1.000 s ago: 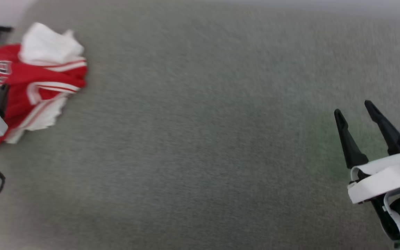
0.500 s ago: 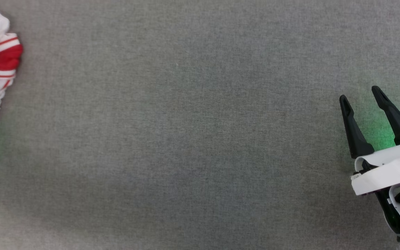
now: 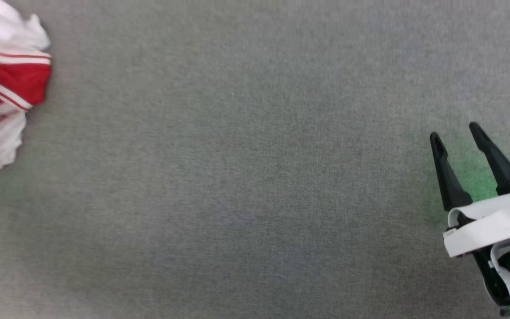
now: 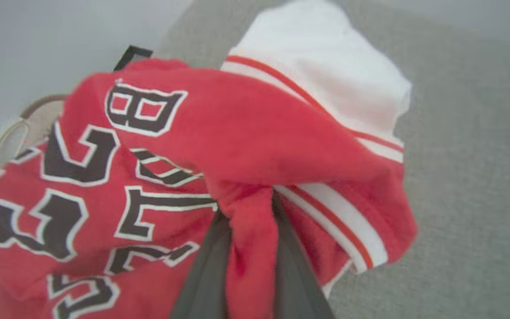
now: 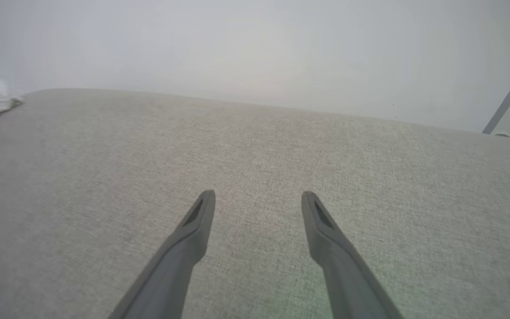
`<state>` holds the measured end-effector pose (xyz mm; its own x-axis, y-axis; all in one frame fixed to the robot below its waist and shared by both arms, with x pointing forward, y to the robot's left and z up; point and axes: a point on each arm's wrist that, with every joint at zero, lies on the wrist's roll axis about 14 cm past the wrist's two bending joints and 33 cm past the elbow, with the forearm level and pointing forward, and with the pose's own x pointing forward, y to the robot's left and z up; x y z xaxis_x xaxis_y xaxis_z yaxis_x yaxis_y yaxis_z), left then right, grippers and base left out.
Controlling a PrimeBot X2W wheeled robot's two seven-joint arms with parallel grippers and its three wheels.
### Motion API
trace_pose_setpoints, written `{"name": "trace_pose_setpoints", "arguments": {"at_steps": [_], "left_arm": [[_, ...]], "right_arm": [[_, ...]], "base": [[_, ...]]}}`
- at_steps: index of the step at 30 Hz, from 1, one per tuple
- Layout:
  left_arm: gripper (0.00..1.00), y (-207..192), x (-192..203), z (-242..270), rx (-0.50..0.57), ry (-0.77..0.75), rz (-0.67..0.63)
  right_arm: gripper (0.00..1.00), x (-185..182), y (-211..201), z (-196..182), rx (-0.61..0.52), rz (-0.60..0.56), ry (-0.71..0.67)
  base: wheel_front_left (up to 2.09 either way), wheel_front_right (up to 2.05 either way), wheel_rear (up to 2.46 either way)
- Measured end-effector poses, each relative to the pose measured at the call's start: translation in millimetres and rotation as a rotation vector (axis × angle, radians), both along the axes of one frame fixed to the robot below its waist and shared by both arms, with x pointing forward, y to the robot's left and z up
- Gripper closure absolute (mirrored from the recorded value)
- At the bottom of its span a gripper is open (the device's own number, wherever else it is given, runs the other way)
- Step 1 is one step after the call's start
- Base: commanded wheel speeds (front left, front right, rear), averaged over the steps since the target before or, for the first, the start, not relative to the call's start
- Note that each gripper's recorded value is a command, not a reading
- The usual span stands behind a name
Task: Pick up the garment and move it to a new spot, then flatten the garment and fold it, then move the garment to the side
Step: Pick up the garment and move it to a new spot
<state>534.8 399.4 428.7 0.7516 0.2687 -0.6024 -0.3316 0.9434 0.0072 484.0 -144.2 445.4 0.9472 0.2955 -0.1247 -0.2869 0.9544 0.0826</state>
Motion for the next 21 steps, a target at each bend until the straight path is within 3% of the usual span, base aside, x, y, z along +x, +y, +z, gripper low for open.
{"name": "trace_pose_setpoints", "arguments": {"at_steps": [11,21], "left_arm": [[1.00,11.2,-3.5,146.8,0.227,-0.319,-0.126],[1.00,-9.4,-40.4,248.2,0.291,-0.499,-0.226]], "right_arm": [[0.00,-21.5,14.0,34.4,0.052,0.019,-0.067],[0.00,-38.0,33.2,77.6,0.064,0.076,-0.164]], "base": [[0.00,0.00,0.00],[0.00,0.00,0.00]]}}
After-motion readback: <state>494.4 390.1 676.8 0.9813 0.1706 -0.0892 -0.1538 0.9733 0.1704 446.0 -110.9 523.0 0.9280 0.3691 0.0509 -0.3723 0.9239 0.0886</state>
